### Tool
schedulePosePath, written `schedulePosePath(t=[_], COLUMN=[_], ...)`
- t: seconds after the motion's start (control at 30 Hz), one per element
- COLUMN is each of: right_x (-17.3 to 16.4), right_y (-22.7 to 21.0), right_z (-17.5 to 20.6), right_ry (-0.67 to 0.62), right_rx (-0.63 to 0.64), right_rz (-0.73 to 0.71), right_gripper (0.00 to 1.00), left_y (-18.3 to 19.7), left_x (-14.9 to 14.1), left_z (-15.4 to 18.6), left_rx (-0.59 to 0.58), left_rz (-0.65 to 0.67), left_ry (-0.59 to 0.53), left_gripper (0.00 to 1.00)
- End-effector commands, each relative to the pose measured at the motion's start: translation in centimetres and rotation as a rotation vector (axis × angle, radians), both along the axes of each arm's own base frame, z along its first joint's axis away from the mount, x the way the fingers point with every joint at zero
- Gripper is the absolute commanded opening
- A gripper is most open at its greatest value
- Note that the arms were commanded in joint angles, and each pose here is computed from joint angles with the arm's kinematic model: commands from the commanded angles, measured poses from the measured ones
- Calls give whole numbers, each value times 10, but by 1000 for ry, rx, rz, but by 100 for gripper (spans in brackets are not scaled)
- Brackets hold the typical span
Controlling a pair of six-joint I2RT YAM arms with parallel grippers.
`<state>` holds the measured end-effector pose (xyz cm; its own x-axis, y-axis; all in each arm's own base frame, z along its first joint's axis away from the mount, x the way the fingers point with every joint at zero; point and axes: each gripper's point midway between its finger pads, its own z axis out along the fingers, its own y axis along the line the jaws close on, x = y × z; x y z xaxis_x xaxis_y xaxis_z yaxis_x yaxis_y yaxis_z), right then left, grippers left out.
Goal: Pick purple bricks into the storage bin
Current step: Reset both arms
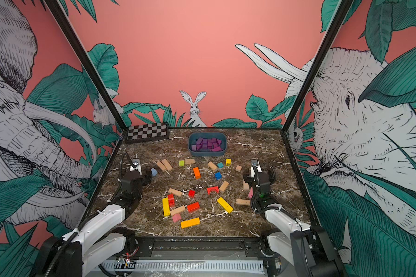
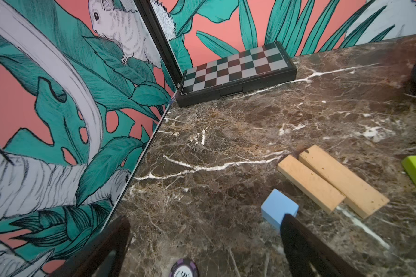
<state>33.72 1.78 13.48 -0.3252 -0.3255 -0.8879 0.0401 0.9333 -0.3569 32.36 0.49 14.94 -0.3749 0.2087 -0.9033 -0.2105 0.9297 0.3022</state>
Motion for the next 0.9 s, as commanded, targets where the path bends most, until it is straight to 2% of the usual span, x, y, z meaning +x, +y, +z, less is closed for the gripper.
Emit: schedulePosePath(t=[0.0, 0.13, 0.2, 0.3, 0.37, 0.4, 0.47, 0.53, 0.6, 0.67, 0.73, 0.87], right_x=[10, 26, 36, 36, 41, 44, 52, 54, 55, 54, 54, 53], right_y=[-10, -4, -5, -33, -30, -29, -32, -39, -39, -39, -40, -39], right_z=[20, -1, -20, -30, -30, -35, -38, -38, -37, -37, -36, -37], right_ry=[-141, -147, -101, -127, -118, -71, -30, -22, -25, -29, -34, -32], right_rx=[59, 64, 57, 159, 152, 147, 164, 183, 184, 185, 183, 182], right_rz=[-62, -26, -40, -130, -108, -107, -128, -154, -152, -151, -152, -149], right_gripper=[99, 99, 99, 99, 99, 99, 99, 99, 99, 99, 99, 99], left_y=[-1, -5, -7, -5, 0, 2, 1, 2, 2, 3, 2, 3], left_x=[18, 37, 50, 62, 67, 74, 69, 76, 74, 76, 74, 74], left_z=[20, -16, -17, -27, -48, -43, -53, -47, -53, -51, -53, -53], left_rx=[-6, -48, -20, -31, -74, -59, -94, -89, -111, -103, -113, -109], left_rz=[2, -38, -63, -92, -92, -95, -91, -108, -106, -111, -109, -106], left_ry=[-131, -93, -73, -57, -51, -91, 0, -56, 0, -31, 0, -10], left_gripper=[99, 99, 99, 99, 99, 99, 99, 99, 99, 99, 99, 99])
